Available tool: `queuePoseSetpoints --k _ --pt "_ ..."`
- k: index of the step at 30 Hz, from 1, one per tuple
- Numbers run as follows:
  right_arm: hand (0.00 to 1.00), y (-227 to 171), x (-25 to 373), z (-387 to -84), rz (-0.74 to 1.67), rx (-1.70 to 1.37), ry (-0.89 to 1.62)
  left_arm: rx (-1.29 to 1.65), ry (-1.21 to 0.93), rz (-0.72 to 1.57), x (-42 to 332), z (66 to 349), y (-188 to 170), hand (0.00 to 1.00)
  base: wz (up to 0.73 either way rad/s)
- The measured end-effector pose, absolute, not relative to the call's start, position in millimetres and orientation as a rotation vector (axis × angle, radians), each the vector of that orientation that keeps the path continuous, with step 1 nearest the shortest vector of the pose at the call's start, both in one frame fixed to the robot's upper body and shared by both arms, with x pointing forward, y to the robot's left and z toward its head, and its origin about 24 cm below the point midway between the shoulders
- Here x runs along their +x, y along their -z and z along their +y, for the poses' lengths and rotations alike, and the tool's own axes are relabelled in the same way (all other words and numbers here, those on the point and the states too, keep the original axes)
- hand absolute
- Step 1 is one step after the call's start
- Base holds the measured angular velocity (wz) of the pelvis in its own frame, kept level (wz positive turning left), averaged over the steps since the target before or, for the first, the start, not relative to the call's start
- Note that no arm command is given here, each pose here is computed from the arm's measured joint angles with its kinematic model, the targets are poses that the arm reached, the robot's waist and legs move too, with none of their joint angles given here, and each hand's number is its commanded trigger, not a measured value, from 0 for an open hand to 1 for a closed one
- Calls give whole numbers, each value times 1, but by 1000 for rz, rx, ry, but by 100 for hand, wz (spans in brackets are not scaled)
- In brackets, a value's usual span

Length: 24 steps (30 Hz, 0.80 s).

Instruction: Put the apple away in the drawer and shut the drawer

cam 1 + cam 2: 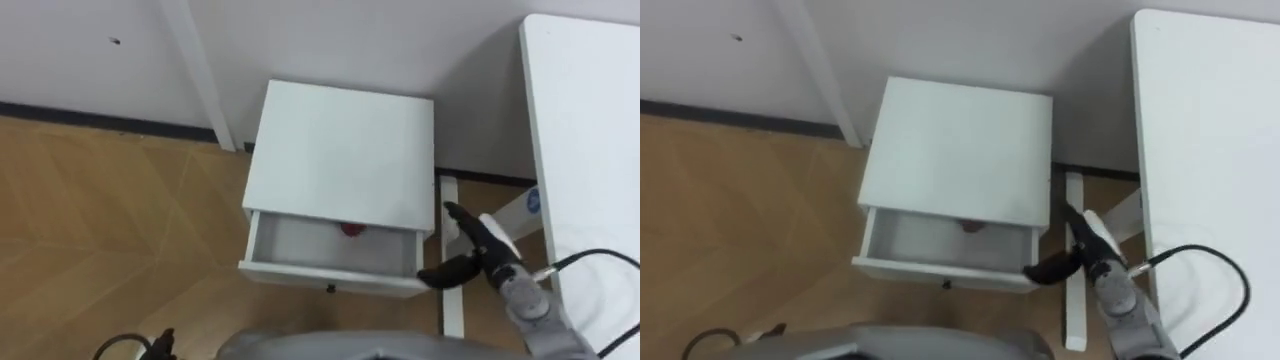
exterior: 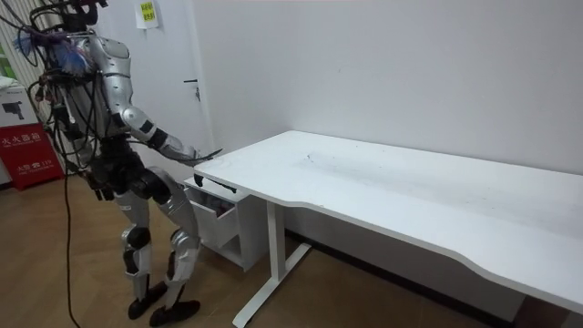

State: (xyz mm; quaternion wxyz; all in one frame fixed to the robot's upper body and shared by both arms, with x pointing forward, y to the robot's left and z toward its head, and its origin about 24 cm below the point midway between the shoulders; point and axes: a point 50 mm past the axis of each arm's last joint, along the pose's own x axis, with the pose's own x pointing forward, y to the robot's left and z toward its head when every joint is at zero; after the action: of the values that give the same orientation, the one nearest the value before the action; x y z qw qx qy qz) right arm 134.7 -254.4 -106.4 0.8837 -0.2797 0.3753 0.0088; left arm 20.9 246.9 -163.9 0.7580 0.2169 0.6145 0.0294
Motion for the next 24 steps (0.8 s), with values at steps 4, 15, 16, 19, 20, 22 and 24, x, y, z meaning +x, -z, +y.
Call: queuePoseSetpoints --k 4,15,16,19,20,22,24 --pt "0 98 139 -274 751 -557 107 492 -83 1360 19 262 161 0 -19" --pt "0 135 79 -273 1027 -420 147 489 -112 1441 -9 271 157 0 11" --pt "0 139 71 -272 1061 -416 143 486 -115 1434 -7 270 157 0 -7" --pt "0 148 59 -261 1121 -384 143 475 -147 1377 7 270 156 0 -19" --pt "0 151 57 -256 1134 -374 128 477 -164 1366 9 271 156 0 -24" --pt "0 156 53 -250 1163 -361 111 476 -190 1335 18 272 155 0 -10" --pt "0 159 47 -249 1201 -341 99 466 -198 1307 26 271 155 0 -8"
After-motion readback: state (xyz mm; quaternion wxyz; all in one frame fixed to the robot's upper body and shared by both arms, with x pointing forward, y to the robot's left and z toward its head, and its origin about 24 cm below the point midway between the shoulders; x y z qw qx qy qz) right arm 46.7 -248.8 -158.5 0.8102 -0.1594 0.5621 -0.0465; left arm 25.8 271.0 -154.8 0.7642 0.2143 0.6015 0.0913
